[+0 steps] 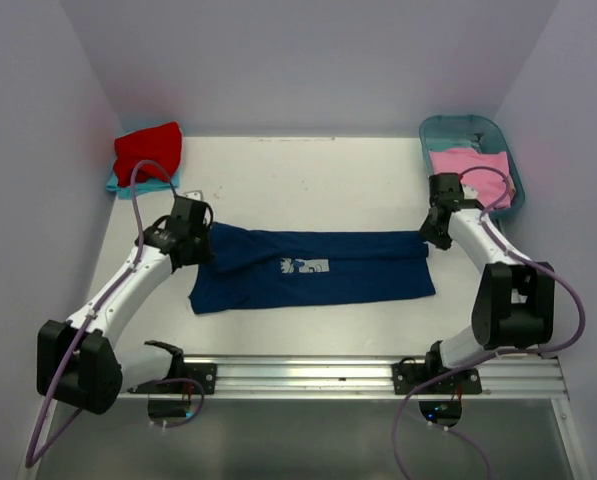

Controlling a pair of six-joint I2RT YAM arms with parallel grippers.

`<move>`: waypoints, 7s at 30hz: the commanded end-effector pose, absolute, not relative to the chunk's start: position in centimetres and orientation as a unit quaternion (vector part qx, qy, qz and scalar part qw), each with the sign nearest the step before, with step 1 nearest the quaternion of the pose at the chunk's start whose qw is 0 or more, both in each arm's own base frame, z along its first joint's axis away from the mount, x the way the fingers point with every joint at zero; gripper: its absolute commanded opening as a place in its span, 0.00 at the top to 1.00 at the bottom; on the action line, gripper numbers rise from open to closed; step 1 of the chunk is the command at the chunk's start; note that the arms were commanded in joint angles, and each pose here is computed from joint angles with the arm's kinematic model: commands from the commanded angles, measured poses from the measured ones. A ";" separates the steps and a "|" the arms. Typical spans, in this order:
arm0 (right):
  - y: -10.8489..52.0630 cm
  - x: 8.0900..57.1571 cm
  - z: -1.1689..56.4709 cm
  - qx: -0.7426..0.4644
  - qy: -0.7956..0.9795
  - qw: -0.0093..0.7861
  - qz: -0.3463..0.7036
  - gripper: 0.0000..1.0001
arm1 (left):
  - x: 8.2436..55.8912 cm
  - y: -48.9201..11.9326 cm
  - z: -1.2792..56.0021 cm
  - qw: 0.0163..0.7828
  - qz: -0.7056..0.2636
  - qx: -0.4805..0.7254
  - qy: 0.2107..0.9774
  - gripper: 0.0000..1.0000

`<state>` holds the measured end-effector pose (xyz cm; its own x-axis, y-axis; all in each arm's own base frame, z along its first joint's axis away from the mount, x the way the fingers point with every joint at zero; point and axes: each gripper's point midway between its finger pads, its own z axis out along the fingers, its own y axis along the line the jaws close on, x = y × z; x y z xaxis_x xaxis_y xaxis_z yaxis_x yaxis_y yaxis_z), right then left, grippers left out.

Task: Fold and stack the t-shirts
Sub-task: Fold the other side of the tshirt into a rectangle, then rotate the tshirt 90 degrees

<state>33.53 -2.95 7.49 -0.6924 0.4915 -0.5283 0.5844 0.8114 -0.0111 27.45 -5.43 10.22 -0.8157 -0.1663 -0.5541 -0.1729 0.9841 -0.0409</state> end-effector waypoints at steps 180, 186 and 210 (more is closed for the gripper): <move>22.2 13.3 4.5 0.103 0.948 0.203 0.222 0.57 | 24.9 -11.8 20.8 0.454 -0.250 -0.036 0.855 0.36; 23.4 13.1 3.9 0.094 0.949 0.186 0.235 0.58 | 25.7 -11.8 19.9 0.438 -0.237 -0.037 0.866 0.36; 23.6 12.7 3.9 0.094 0.948 0.178 0.248 1.00 | 24.8 -11.0 18.3 0.435 -0.223 -0.044 0.871 0.38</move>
